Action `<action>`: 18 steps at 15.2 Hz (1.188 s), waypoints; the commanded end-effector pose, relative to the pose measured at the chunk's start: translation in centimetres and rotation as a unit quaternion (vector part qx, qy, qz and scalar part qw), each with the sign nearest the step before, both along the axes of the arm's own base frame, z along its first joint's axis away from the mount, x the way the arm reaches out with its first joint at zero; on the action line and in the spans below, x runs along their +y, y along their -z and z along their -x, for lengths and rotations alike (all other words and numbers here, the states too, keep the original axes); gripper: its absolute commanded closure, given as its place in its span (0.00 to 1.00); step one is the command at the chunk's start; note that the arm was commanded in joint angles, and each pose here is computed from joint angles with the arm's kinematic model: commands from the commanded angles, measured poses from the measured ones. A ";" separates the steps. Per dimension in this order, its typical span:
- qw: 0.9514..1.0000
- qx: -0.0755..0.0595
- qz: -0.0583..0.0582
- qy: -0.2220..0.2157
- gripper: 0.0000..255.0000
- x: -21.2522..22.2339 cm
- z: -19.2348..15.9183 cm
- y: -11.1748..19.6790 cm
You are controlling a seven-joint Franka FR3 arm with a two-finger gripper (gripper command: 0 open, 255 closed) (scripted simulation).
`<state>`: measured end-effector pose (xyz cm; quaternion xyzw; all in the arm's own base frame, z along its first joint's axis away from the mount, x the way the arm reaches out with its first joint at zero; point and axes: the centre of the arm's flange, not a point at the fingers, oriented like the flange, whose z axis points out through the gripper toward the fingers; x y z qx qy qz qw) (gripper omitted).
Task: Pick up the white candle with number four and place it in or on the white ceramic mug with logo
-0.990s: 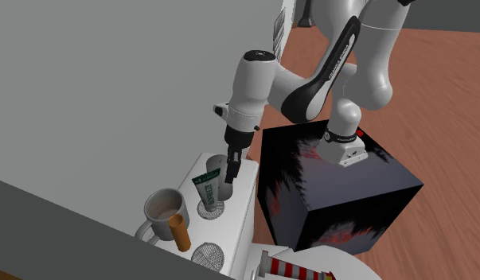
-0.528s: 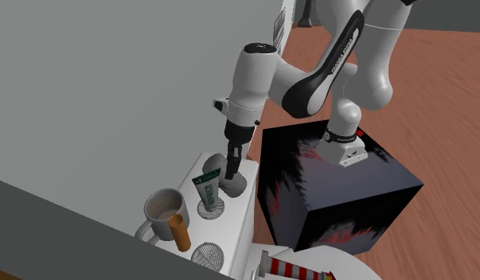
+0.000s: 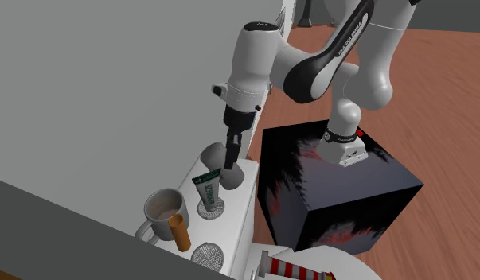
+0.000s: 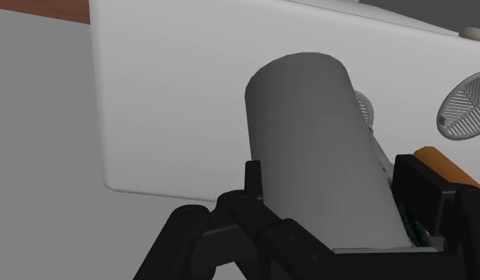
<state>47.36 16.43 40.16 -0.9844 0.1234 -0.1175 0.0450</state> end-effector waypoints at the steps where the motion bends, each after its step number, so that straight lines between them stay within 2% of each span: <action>1: 1.000 0.000 0.000 0.000 1.00 0.1 0.0 -1.1; 18: 1.000 0.000 0.000 0.000 1.00 0.1 0.0 -10.1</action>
